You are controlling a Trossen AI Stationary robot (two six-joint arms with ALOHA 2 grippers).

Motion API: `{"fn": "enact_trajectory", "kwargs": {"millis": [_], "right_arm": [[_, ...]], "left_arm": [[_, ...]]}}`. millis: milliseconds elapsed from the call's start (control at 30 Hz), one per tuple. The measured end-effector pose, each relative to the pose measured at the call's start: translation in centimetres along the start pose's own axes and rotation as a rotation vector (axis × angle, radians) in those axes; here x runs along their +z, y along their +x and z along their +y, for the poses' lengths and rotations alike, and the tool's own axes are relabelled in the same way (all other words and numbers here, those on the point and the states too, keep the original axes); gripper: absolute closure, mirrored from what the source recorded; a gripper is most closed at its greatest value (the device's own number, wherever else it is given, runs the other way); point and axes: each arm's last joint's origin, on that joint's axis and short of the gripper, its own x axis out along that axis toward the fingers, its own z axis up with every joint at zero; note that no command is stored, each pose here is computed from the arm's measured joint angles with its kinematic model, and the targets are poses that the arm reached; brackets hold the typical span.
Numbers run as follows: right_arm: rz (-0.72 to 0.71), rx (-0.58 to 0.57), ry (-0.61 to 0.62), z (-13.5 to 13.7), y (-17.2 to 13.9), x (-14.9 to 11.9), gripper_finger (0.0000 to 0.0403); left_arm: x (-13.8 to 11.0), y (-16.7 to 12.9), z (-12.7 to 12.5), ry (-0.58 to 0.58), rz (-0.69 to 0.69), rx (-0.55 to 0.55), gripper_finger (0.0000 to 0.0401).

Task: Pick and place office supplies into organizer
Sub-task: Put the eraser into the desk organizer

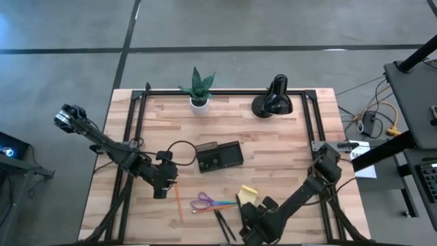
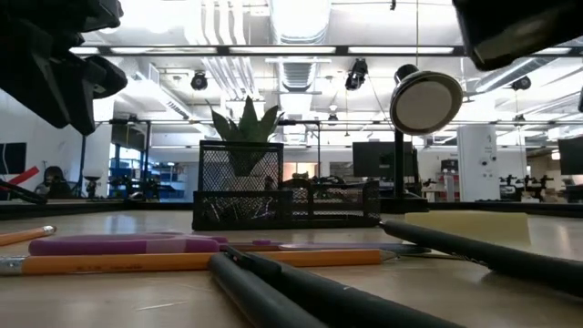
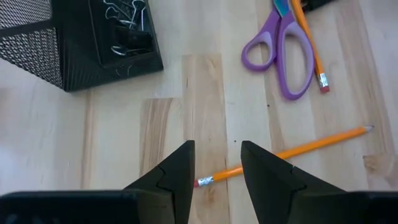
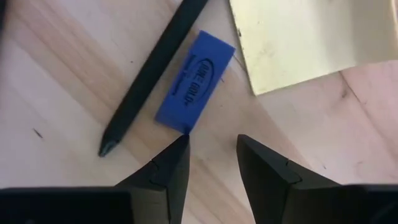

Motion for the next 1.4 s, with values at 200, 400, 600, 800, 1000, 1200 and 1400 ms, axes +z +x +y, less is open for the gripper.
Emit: {"fn": "enact_trajectory", "kwargs": {"millis": [200,400,600,800,1000,1200,1400], "right_arm": [[0.016,0.05,-0.008,0.3,0.4,2.3,0.0275],[0.15,0.063,0.125,-0.2,1.0,5.2,0.0275],[0.245,0.038,0.399,-0.8,1.2,7.0,0.0275],[0.236,0.012,0.558,-0.9,1.4,7.3,0.0275],[0.209,0.059,0.61,-0.1,0.6,7.8,0.0275],[0.198,0.096,0.617,0.5,-0.3,8.0,0.0275],[0.162,0.084,0.616,0.2,-0.2,8.2,0.0275]], "left_arm": [[0.0,0.0,0.0,0.0,-0.005,0.007,0.0284],[0.0,0.0,0.0,-0.007,-0.006,0.008,0.0284],[0.1,-0.5,0.1,-0.033,-0.024,-0.003,0.0284],[0.1,-1.1,0.3,-0.04,-0.05,-0.019,0.0284],[0.2,-1.8,0.5,-0.05,-0.078,-0.033,0.0284],[0.2,-2.1,0.5,-0.054,-0.086,-0.037,0.0284],[0.2,-2.0,0.5,-0.076,-0.086,-0.033,0.0284]]}}
